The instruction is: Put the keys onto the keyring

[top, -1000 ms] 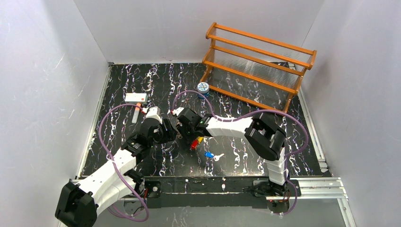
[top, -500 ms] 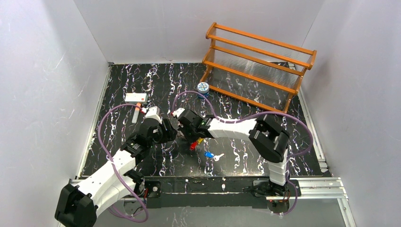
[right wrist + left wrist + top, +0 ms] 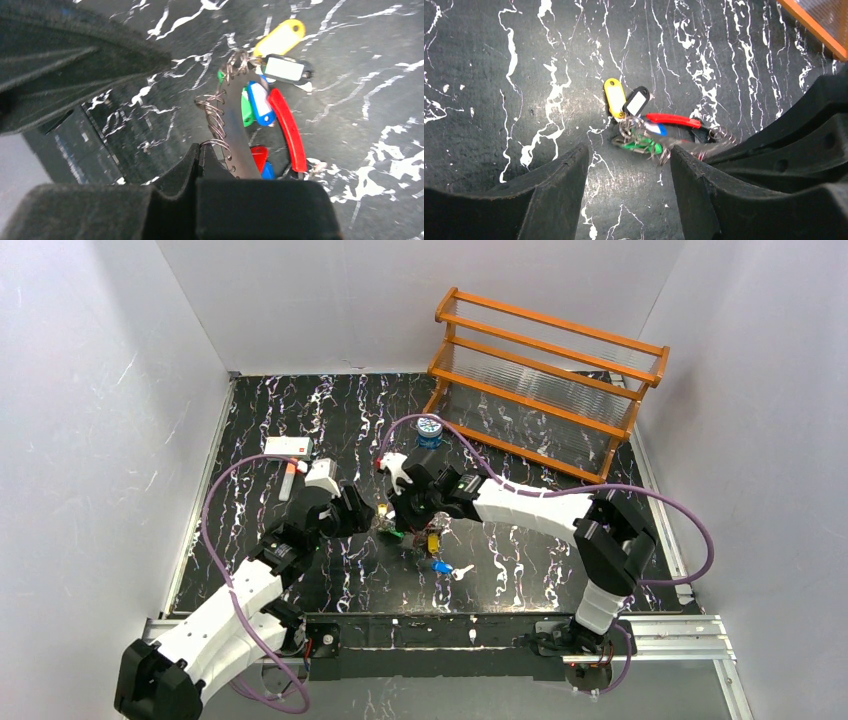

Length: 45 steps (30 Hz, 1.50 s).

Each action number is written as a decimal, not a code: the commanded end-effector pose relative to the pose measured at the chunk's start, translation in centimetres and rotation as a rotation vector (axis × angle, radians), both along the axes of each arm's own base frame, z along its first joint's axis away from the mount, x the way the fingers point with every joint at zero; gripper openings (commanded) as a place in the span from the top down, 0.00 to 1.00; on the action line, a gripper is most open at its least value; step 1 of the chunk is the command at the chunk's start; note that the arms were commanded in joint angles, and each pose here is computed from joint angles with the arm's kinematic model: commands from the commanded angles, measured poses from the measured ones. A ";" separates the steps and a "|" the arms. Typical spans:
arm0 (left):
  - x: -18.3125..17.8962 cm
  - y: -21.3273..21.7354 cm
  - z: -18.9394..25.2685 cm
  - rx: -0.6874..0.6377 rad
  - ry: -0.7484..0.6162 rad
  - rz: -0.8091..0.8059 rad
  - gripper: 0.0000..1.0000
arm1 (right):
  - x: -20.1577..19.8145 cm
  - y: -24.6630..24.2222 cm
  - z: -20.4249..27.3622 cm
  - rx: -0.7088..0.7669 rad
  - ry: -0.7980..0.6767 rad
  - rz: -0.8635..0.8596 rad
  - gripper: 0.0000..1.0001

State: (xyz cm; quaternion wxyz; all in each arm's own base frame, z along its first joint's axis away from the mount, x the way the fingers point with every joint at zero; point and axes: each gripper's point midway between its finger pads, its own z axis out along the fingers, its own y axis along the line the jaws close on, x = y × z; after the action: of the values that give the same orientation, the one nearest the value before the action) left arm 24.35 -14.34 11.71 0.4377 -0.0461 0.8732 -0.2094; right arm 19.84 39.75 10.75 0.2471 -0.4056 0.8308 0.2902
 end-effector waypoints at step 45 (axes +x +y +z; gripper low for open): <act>-12.3 -8.0 7.7 0.144 -0.862 -1.377 0.68 | -9.2 -2.2 12.5 0.588 0.220 0.741 0.99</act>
State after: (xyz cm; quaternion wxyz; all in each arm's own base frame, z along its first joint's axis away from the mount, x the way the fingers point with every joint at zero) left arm 13.39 -21.54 18.57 0.5169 0.5923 0.5172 -0.3384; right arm 10.92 37.81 20.74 0.1172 -0.5365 0.5728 0.6086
